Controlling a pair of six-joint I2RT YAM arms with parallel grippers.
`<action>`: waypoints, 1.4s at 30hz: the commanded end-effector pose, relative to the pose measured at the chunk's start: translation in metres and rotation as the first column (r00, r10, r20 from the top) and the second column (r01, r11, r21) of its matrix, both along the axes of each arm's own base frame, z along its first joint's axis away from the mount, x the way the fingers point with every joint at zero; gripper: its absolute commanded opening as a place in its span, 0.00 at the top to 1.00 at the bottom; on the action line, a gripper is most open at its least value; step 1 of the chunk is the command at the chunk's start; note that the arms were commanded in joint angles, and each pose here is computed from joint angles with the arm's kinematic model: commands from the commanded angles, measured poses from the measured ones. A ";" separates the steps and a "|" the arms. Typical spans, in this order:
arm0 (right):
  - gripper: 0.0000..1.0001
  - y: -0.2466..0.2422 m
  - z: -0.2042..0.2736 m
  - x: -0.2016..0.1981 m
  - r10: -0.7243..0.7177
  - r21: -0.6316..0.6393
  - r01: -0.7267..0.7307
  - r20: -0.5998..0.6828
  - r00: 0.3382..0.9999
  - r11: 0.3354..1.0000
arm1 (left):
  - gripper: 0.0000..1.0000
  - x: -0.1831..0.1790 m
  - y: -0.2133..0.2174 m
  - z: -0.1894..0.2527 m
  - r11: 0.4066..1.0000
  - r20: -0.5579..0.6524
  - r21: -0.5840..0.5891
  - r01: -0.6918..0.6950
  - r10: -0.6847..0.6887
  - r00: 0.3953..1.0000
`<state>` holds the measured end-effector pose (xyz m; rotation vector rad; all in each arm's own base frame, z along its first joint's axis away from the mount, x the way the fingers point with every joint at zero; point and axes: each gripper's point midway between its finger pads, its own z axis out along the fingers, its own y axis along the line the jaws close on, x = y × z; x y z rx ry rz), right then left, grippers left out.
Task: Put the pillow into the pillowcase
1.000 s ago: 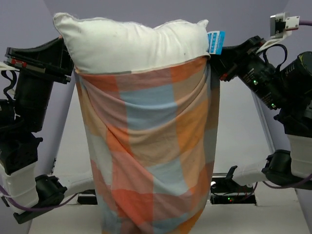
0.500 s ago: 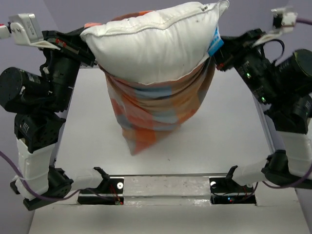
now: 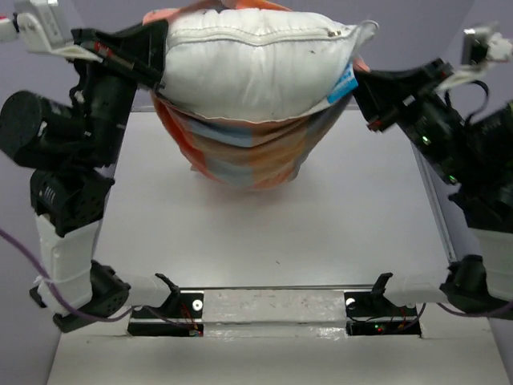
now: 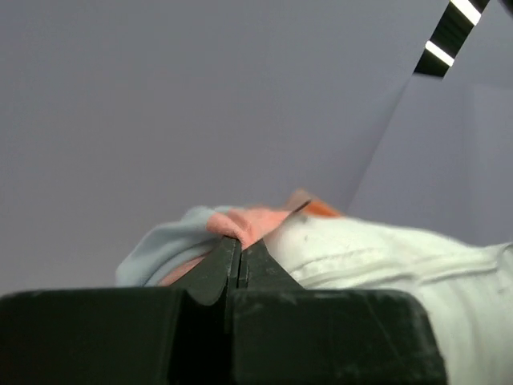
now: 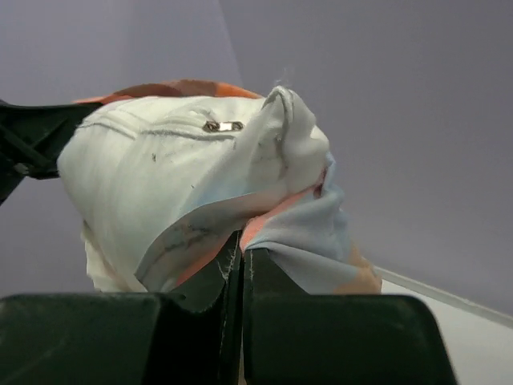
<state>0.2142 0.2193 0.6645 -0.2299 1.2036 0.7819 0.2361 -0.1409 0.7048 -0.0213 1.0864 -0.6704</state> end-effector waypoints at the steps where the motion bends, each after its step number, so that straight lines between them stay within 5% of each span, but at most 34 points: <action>1: 1.00 -0.018 -0.024 -0.013 -0.004 0.113 -0.001 0.039 0.999 0.994 | 1.00 -0.033 0.029 -0.019 0.991 0.103 -0.134 0.012 0.002 0.995; 2: 1.00 0.011 -0.080 0.034 -0.129 -0.038 0.126 -0.091 0.987 0.991 | 1.00 0.005 0.012 -0.084 0.995 -0.012 -0.081 -0.055 0.054 0.998; 4: 1.00 0.014 -0.091 0.048 -0.195 -0.126 0.181 -0.110 0.975 0.975 | 1.00 -0.001 0.028 -0.067 0.990 -0.010 -0.099 -0.099 0.099 0.995; 7: 1.00 -0.044 0.041 -0.027 -0.050 0.141 0.032 0.131 0.990 0.990 | 1.00 -0.065 0.048 0.027 0.989 0.170 -0.144 0.045 -0.020 0.985; 8: 1.00 -0.105 0.111 -0.094 0.001 0.293 -0.098 0.313 0.950 0.951 | 1.00 -0.086 0.056 0.050 0.983 0.227 -0.162 0.088 -0.050 0.973; 9: 1.00 -0.121 0.124 -0.117 0.041 0.319 -0.162 0.356 0.934 0.934 | 1.00 -0.129 0.078 0.089 0.967 0.353 -0.204 0.155 -0.075 0.933; 12: 1.00 -0.148 0.124 -0.150 0.078 0.338 -0.235 0.418 0.905 0.911 | 1.00 -0.113 0.079 0.073 0.984 0.263 -0.163 0.074 -0.029 0.964; 14: 1.00 -0.101 0.083 -0.099 0.043 0.292 -0.142 0.320 0.947 0.946 | 1.00 -0.068 0.067 0.042 0.991 0.126 -0.130 -0.033 0.050 0.991; 15: 1.00 -0.065 0.034 -0.041 -0.059 0.210 0.022 0.175 0.983 0.977 | 1.00 -0.020 0.044 -0.015 0.993 -0.018 -0.039 -0.113 0.112 0.994; 18: 1.00 -0.008 -0.047 0.046 -0.262 -0.053 0.264 0.035 0.964 0.963 | 1.00 0.005 0.033 -0.054 0.985 0.007 -0.069 -0.157 0.158 0.987; 20: 1.00 -0.013 -0.013 0.038 -0.250 -0.022 0.253 0.085 0.965 0.967 | 1.00 -0.001 0.037 -0.038 0.986 0.020 -0.051 -0.158 0.159 0.987; 21: 1.00 -0.025 0.018 0.020 -0.213 0.031 0.211 0.129 0.969 0.977 | 1.00 -0.025 0.050 0.013 0.986 0.109 -0.112 -0.126 0.138 0.984; 22: 1.00 -0.089 0.097 -0.040 -0.192 0.242 0.130 0.258 0.947 0.962 | 1.00 -0.043 0.055 0.039 0.987 0.163 -0.133 -0.086 0.107 0.981; 24: 1.00 -0.116 0.135 -0.095 -0.080 0.308 -0.051 0.397 0.914 0.950 | 1.00 -0.093 0.072 0.087 0.982 0.299 -0.188 0.030 0.028 0.954; 26: 1.00 -0.123 0.134 -0.103 -0.072 0.322 -0.069 0.405 0.912 0.944 | 1.00 -0.098 0.075 0.084 0.984 0.282 -0.175 0.033 0.017 0.959; 28: 1.00 -0.139 0.105 -0.099 -0.125 0.358 -0.013 0.360 0.925 0.934 | 1.00 -0.062 0.069 0.060 0.987 0.155 -0.149 -0.067 0.091 0.984; 29: 1.00 -0.106 0.076 -0.067 -0.136 0.304 0.041 0.298 0.945 0.952 | 1.00 -0.039 0.060 0.042 0.987 0.079 -0.110 -0.114 0.123 0.989; 30: 1.00 -0.047 0.015 0.002 -0.205 0.119 0.188 0.152 0.967 0.975 | 1.00 -0.002 0.042 0.017 0.985 -0.016 -0.044 -0.168 0.167 0.986; 32: 1.00 -0.021 -0.024 0.042 -0.292 -0.053 0.294 0.051 0.955 0.954 | 1.00 0.004 0.034 0.023 0.986 0.008 -0.057 -0.159 0.160 0.987; 36: 1.00 -0.081 0.091 -0.041 -0.159 0.200 0.107 0.269 0.950 0.974 | 1.00 -0.075 0.070 0.085 0.980 0.264 -0.196 -0.017 0.070 0.962; 38: 1.00 -0.112 0.111 -0.076 -0.122 0.271 0.032 0.325 0.938 0.962 | 1.00 -0.092 0.082 0.095 0.976 0.313 -0.218 -0.010 0.079 0.946; 42: 1.00 -0.059 0.050 -0.039 -0.059 0.159 0.027 0.199 0.978 0.987 | 1.00 -0.055 0.073 0.048 0.982 0.188 -0.133 -0.134 0.158 0.969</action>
